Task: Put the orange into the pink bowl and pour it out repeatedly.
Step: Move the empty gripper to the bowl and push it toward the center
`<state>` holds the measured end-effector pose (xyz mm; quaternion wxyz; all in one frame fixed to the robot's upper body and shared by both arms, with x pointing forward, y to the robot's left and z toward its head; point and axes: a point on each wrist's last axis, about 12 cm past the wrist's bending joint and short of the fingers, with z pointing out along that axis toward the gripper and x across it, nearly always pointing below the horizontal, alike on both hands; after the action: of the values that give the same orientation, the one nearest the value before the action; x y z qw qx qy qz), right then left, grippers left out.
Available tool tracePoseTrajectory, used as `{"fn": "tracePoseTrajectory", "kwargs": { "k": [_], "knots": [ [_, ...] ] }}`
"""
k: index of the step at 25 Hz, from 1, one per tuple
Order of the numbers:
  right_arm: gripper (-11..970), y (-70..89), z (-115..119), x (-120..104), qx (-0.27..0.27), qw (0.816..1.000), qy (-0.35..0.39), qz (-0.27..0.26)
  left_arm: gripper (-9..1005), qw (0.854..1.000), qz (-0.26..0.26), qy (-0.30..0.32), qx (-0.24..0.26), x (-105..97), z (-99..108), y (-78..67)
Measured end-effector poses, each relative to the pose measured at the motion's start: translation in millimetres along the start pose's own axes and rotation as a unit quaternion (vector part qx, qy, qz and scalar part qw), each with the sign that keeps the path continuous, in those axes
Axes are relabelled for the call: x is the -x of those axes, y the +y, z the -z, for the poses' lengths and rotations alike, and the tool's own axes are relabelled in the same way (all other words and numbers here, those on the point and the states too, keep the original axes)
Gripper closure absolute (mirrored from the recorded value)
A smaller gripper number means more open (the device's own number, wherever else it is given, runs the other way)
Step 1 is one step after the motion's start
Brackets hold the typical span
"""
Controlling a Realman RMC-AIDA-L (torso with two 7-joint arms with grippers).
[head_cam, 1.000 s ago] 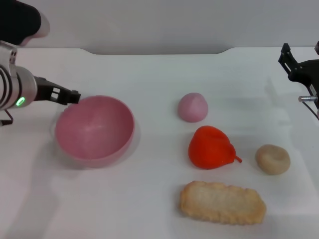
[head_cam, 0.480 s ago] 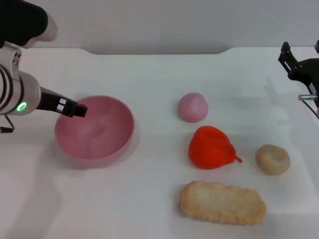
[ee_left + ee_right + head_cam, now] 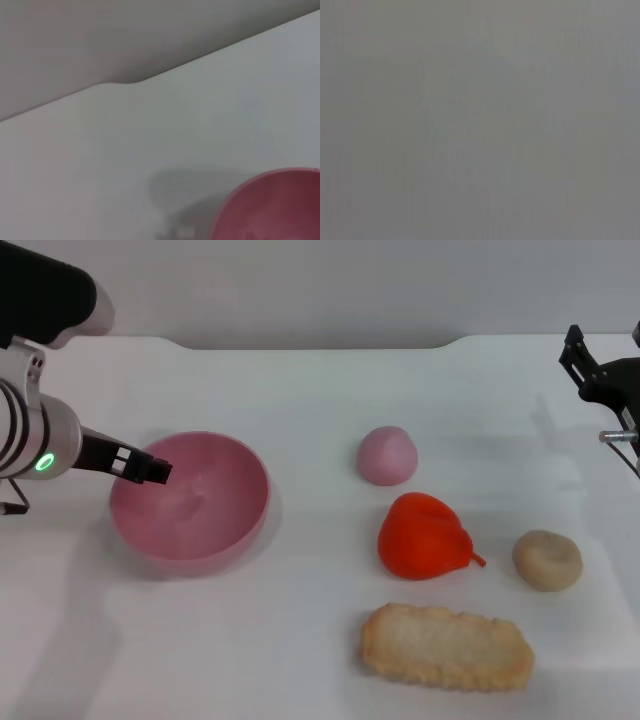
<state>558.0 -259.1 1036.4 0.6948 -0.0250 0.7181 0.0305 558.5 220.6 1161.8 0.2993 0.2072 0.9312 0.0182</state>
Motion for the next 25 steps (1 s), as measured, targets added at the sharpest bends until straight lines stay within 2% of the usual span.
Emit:
{"fn": "tracePoseTrajectory", "kwargs": {
  "k": [8,17,22,25],
  "knots": [
    [132,1.3,-0.2,0.3,0.003,1.000,0.000,0.002,237,1.000,0.010,0.019,0.000,-11.3,-17.8,3.2],
    [133,3.7,-2.0,2.5,0.007,1.000,-0.004,0.001,240,1.000,0.012,0.027,-0.002,-14.9,-22.8,1.7],
    [133,4.8,-3.0,4.2,0.009,1.000,-0.006,-0.001,242,0.999,0.007,0.037,-0.006,-17.6,-31.5,-2.0],
    [133,5.4,-3.3,4.9,0.010,1.000,-0.008,-0.001,244,0.998,-0.013,0.060,-0.009,-18.4,-45.8,-7.7]
  ]
}}
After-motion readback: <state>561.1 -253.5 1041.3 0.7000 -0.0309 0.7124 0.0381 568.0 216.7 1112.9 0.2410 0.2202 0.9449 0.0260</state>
